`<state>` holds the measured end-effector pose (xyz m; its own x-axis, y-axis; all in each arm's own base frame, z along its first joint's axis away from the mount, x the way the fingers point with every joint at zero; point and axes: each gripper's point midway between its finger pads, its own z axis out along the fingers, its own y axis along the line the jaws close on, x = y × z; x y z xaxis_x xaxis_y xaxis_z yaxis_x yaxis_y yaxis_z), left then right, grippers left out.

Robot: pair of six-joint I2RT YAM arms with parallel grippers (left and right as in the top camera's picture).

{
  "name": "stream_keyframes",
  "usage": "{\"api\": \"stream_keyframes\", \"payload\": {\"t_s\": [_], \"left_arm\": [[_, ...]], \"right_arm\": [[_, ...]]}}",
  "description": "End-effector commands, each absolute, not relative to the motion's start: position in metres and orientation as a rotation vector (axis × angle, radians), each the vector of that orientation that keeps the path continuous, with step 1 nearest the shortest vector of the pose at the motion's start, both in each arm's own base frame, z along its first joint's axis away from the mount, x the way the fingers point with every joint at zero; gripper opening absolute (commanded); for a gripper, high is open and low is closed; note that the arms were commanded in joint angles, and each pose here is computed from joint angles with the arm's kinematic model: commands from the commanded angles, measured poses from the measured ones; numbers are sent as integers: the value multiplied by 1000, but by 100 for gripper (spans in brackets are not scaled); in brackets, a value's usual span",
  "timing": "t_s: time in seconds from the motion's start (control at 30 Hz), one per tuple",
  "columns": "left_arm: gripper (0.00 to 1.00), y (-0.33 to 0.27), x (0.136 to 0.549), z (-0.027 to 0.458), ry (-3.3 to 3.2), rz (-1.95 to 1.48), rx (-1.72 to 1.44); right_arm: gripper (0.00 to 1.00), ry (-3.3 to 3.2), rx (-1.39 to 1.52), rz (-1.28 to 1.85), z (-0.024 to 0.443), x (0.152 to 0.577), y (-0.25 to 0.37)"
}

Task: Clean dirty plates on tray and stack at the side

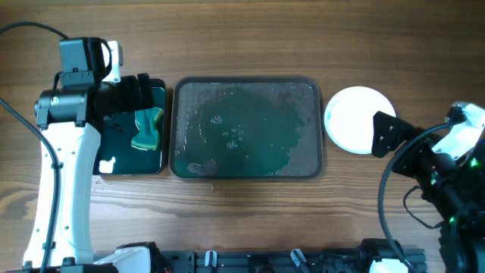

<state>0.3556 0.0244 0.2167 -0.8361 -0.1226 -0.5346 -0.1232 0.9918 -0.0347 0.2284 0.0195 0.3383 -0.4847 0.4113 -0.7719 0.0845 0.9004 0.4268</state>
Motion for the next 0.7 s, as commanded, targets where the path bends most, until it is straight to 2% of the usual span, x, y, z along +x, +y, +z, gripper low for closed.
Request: {"api": "stream_keyframes", "payload": {"t_s": [0.0, 0.1, 0.27, 0.5, 0.67], "left_arm": [[100, 21, 356, 217, 2571, -21, -158], [100, 21, 356, 217, 2571, -21, -158], [100, 21, 356, 217, 2571, -21, -158], [100, 21, 356, 217, 2571, -21, -158], [100, 21, 356, 217, 2571, -21, -158]], "right_arm": [[100, 1981, 79, 217, 338, 234, 15], [100, 1832, -89, 184, 339, 236, 25], [100, 1546, -168, 197, 322, 236, 40], [100, 1453, -204, 190, 244, 236, 46], [100, 1439, -154, 207, 207, 240, 43]]}}
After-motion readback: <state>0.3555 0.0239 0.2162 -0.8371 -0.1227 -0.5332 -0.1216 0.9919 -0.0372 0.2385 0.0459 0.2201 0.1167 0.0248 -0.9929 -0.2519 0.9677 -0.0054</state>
